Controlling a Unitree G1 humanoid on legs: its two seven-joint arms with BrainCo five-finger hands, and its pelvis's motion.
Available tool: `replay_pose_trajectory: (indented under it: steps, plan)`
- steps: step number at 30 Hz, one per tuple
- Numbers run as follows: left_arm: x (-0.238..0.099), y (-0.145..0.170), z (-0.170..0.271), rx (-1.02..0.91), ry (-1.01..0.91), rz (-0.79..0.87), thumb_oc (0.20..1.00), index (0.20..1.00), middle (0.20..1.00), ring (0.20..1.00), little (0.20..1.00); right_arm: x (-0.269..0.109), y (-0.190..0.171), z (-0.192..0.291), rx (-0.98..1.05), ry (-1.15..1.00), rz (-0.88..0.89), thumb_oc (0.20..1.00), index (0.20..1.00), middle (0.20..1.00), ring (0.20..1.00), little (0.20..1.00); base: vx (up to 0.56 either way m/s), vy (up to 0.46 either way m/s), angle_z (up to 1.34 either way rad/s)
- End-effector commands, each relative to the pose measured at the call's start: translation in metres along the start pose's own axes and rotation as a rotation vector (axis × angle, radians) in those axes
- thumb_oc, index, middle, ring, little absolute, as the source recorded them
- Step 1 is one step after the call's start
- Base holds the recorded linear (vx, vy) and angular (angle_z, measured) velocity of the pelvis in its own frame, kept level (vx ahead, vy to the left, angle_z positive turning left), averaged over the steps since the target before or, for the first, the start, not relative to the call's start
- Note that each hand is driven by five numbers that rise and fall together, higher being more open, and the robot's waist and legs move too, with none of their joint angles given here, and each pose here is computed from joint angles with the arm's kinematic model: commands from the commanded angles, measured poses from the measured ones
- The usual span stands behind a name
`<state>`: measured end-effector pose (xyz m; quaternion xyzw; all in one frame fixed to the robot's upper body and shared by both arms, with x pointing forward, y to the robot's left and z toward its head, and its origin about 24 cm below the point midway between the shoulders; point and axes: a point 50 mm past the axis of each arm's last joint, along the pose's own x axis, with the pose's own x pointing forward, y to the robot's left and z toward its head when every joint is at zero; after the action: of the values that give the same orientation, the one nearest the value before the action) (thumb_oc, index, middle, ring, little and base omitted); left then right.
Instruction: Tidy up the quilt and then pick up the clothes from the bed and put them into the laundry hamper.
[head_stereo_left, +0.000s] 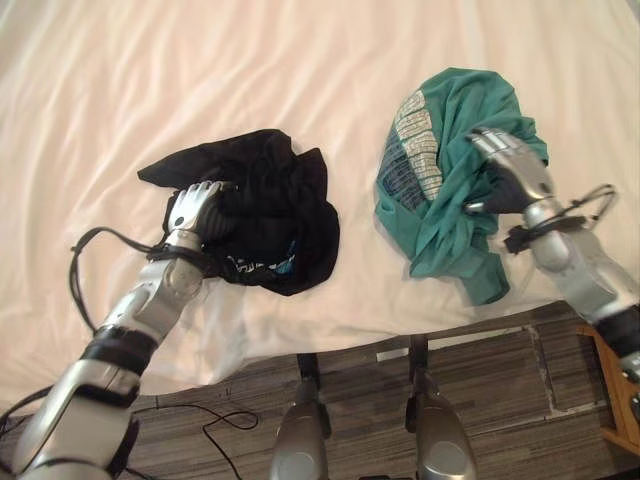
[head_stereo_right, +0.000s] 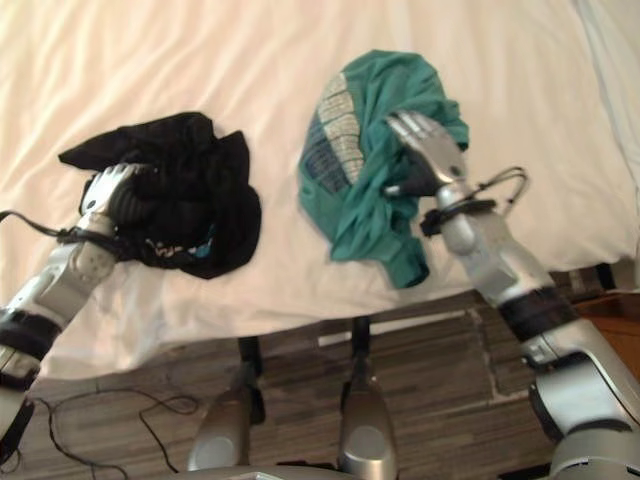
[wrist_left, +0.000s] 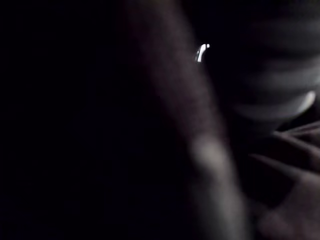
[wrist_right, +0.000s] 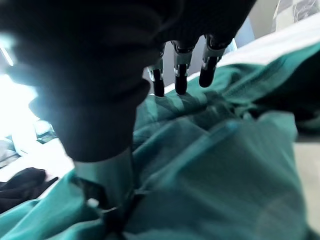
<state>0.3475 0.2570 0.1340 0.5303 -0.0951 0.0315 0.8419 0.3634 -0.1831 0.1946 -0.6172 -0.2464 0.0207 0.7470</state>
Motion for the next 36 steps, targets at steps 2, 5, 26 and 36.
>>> replay_pose_trajectory:
  steps: [2, 5, 26, 36]
  plan:
    - [-0.005, -0.027, -0.014, -0.204, 0.139, 0.024, 0.2, 0.2, 0.2, 0.2, 0.2, 0.015, 0.014, -0.007, -0.031, 0.076, 0.071, 1.0, 1.0, 1.0, 1.0, 1.0, -0.03, -0.031, 0.1]
    - [0.01, -0.05, 0.013, -0.367, 0.124, 0.015, 0.2, 0.2, 0.2, 0.2, 0.2, -0.004, 0.085, -0.029, 0.04, 0.343, 0.359, 1.0, 1.0, 1.0, 1.0, 1.0, -0.03, -0.039, 0.23]
    - [-0.109, -0.09, -0.007, -1.025, 0.279, 0.13, 0.2, 0.2, 0.2, 0.2, 0.2, -0.152, 0.179, 0.047, 1.47, 0.607, 0.196, 0.2, 0.2, 0.2, 0.2, 0.2, 0.01, -0.02, 0.59]
    - [-0.143, -0.115, -0.001, -0.939, 0.131, -0.621, 0.2, 0.2, 0.2, 0.2, 0.2, -0.194, 0.149, -0.007, 1.255, 0.698, 0.114, 0.2, 0.2, 0.2, 0.2, 0.2, -0.14, 0.214, 1.39]
